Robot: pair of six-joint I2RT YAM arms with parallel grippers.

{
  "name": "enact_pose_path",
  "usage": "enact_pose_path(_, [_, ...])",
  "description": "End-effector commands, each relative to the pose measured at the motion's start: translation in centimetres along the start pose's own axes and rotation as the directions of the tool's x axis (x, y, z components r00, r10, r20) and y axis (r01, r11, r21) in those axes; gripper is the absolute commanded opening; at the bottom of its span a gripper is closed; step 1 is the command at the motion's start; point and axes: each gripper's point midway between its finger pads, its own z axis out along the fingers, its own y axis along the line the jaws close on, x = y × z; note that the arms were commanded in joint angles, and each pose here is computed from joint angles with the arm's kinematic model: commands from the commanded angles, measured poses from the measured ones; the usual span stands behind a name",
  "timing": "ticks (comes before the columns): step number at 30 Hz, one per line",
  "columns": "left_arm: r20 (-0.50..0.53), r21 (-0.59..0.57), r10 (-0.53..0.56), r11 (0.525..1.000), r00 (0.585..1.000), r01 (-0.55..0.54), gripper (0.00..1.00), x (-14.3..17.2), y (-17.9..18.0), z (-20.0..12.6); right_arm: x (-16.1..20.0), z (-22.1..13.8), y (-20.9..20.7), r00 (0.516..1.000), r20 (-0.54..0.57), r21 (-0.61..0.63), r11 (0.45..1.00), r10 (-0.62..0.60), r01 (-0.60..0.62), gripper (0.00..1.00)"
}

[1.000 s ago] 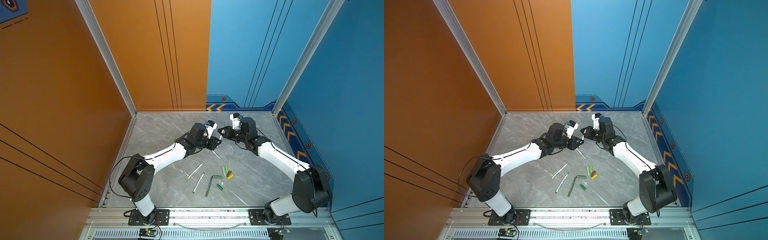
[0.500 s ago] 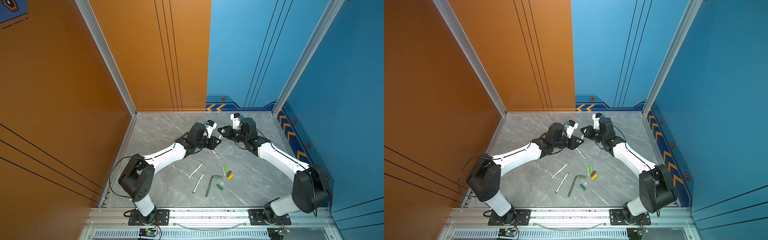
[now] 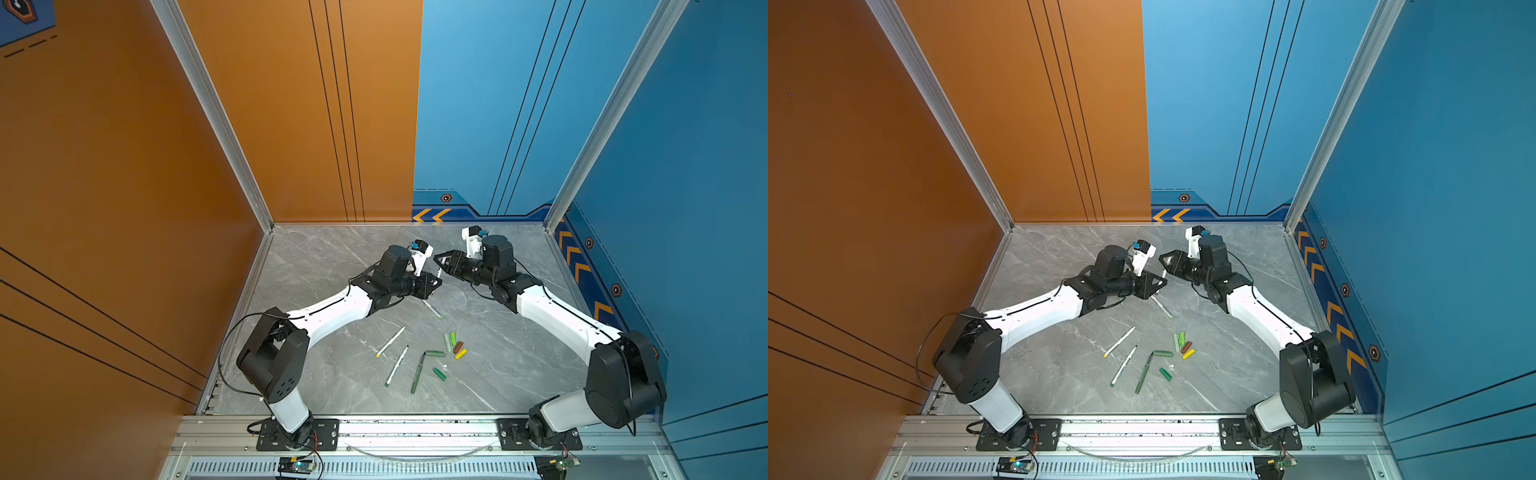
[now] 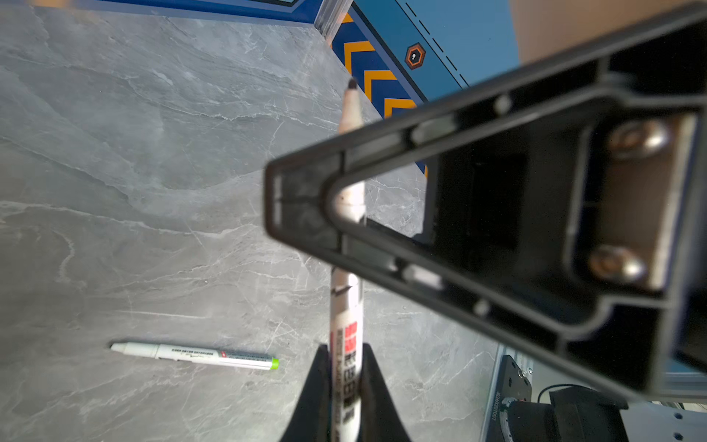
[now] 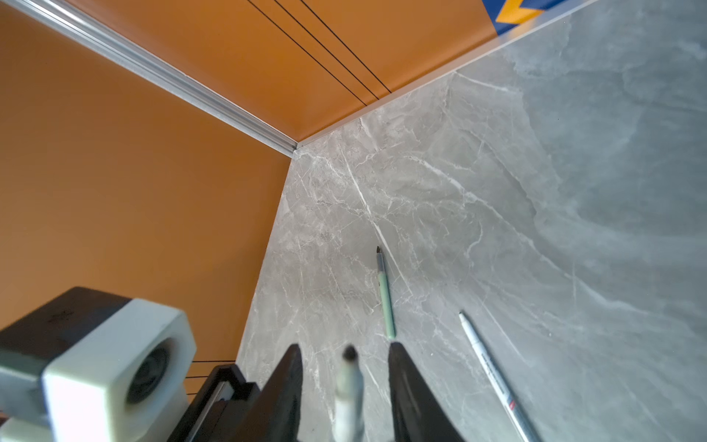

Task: Insert pens into pen caps
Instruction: Pass a pen, then pick up the pen cap from the center of the table.

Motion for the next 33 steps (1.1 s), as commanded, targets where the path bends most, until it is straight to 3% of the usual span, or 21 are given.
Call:
enact_pose_path(1, [0.005,-0.083,-0.009,0.996,1.000,0.009,0.00,0.3,1.8,-1.5,0.3,-2.4,-1.2,1.000,-0.008,0.113,0.994,0.000,0.001,0.51])
enact_pose_path(4, [0.008,-0.124,0.002,0.992,1.000,-0.001,0.00,0.6,2.8,-2.8,1.8,-4.9,-3.1,1.000,-0.029,0.260,0.966,0.004,0.004,0.53])
enact_pose_path(9, [-0.053,-0.155,0.064,0.985,0.997,-0.072,0.00,2.3,2.9,-4.7,6.8,-9.5,-6.5,0.993,-0.117,0.500,0.865,0.022,0.040,0.51])
enact_pose_path(12, [-0.112,-0.172,0.095,0.979,0.989,-0.113,0.00,4.2,2.6,-5.8,10.2,-11.2,-7.4,0.979,-0.197,0.563,0.823,0.047,0.074,0.48])
enact_pose_path(15, [-0.170,-0.205,0.100,0.969,0.980,-0.134,0.00,7.0,3.0,-7.1,13.5,-11.6,-7.9,0.962,-0.263,0.575,0.813,0.081,0.089,0.44])
enact_pose_path(20, [-0.177,-0.215,0.131,0.962,0.975,-0.168,0.00,8.6,2.4,-8.1,17.8,-10.7,-8.4,0.930,-0.344,0.573,0.814,0.133,0.095,0.45])
enact_pose_path(33, [-0.253,-0.129,0.295,0.934,0.922,-0.334,0.00,11.9,-1.2,-7.1,20.0,-8.8,-11.7,0.918,-0.353,0.621,0.779,0.180,0.086,0.37])
